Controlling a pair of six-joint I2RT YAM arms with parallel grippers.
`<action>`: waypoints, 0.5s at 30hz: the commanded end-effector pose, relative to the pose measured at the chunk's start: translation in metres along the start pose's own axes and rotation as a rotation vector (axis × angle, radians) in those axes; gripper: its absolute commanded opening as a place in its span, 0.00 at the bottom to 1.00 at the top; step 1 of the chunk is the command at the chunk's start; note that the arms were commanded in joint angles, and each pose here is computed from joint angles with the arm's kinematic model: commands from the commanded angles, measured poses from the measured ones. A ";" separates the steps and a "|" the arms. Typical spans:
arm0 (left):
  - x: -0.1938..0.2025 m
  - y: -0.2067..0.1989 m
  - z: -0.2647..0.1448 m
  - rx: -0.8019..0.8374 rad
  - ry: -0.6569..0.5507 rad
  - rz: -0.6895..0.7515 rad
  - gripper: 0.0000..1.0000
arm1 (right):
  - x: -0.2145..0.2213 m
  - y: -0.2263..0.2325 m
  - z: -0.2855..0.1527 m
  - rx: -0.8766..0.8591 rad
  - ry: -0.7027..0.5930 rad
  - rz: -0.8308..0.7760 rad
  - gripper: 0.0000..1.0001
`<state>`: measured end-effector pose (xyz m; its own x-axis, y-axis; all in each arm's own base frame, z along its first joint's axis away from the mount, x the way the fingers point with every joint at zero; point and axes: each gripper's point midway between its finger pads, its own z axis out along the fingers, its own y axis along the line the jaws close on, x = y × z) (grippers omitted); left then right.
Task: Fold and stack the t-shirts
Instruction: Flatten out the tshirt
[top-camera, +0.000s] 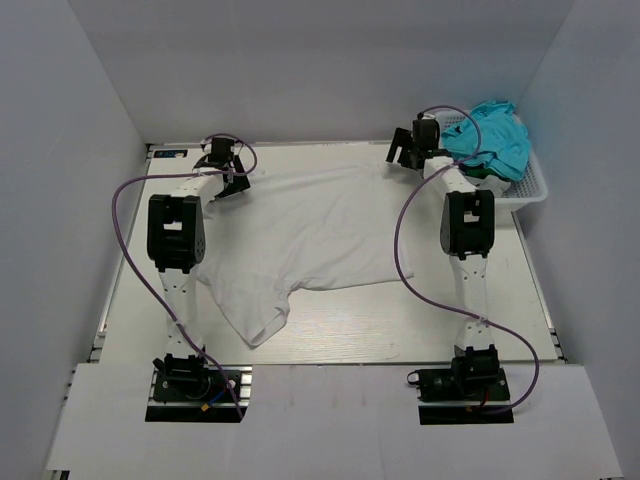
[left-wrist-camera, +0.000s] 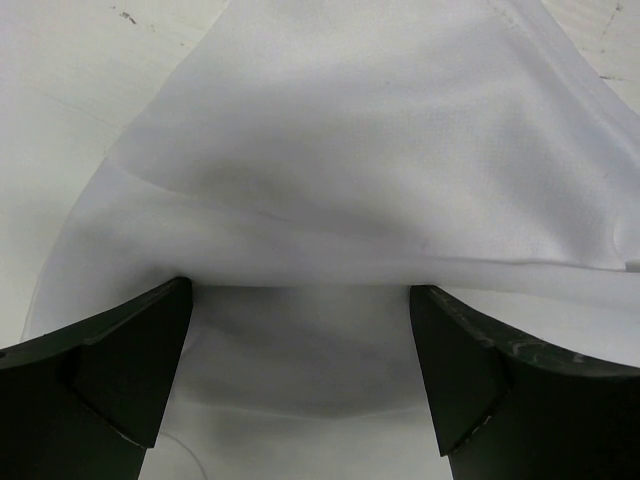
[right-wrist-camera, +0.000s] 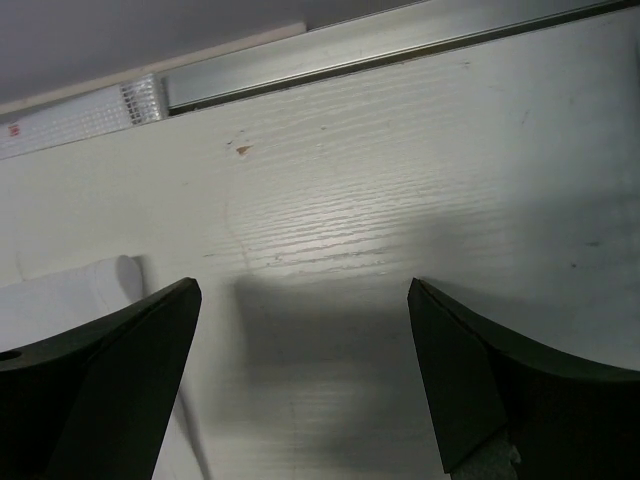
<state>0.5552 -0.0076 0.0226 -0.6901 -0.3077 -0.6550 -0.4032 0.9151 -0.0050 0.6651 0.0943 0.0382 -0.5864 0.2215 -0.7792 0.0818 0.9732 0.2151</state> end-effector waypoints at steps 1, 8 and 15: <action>0.045 0.006 0.017 0.031 0.129 0.063 1.00 | -0.035 0.009 -0.013 -0.046 -0.061 0.074 0.90; -0.004 -0.038 0.011 0.244 0.008 0.123 1.00 | -0.025 0.071 -0.043 -0.254 -0.024 -0.178 0.90; -0.047 -0.076 -0.001 0.324 -0.015 0.131 1.00 | -0.002 0.097 -0.104 -0.245 0.018 -0.333 0.90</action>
<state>0.6218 -0.0411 0.0337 -0.6856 -0.2004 -0.6998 -0.1681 0.9790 -0.1157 0.6030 0.1653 0.0626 -0.6520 -0.0221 -0.7579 -0.2254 0.9600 0.1659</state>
